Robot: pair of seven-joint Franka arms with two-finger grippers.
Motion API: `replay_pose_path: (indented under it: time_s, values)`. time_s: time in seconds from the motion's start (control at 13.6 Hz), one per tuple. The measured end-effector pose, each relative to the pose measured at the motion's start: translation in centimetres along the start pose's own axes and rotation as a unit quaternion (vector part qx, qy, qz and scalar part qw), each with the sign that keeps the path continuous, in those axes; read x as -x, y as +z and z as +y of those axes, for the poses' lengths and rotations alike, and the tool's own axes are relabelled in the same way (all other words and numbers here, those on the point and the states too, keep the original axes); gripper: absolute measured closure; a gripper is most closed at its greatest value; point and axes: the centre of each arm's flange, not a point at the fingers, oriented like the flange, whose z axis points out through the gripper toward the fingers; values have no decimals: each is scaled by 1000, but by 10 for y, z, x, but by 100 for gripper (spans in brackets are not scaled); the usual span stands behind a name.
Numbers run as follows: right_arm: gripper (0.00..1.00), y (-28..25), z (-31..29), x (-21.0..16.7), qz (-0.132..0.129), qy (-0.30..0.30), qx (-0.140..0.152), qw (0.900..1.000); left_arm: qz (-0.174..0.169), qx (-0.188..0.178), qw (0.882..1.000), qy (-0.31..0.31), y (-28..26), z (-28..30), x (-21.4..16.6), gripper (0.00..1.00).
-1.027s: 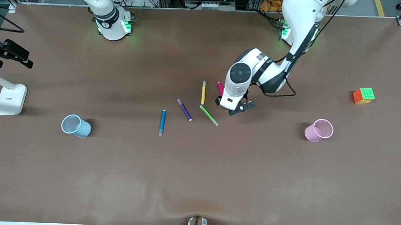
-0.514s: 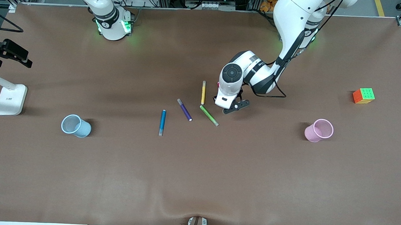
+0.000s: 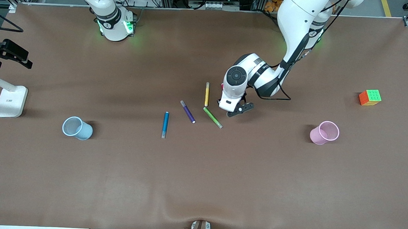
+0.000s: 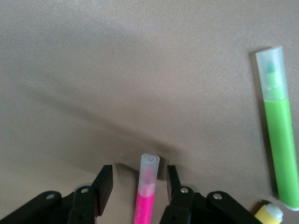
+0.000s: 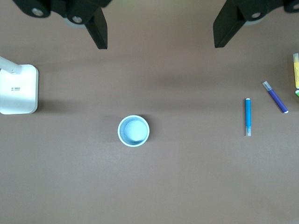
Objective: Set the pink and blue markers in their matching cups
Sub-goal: 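Close the left gripper on the pink marker, then carry the pink marker with the left gripper toward the pink cup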
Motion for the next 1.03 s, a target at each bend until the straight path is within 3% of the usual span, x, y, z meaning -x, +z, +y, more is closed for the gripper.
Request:
replay_pose_path:
  time_s: [0.15,0.22,0.29,0.51,1.03]
  values:
    - [0,0,0,0,0,-3,0,1000,-1,-1,1000,-1,4,1,-1,49]
    - [0,-1,0,0,1,-4,0,1000,0,3,1000,-1,3,3,-2,59]
    - [0,-1,0,0,1,-4,0,1000,1,4,1000,-1,2,4,-3,59]
    - [0,-2,0,0,2,-5,0,1000,2,6,1000,-4,0,4,-6,84]
    - [0,-5,-1,0,6,-8,1,1000,7,-10,1000,-21,-39,-2,-34,83]
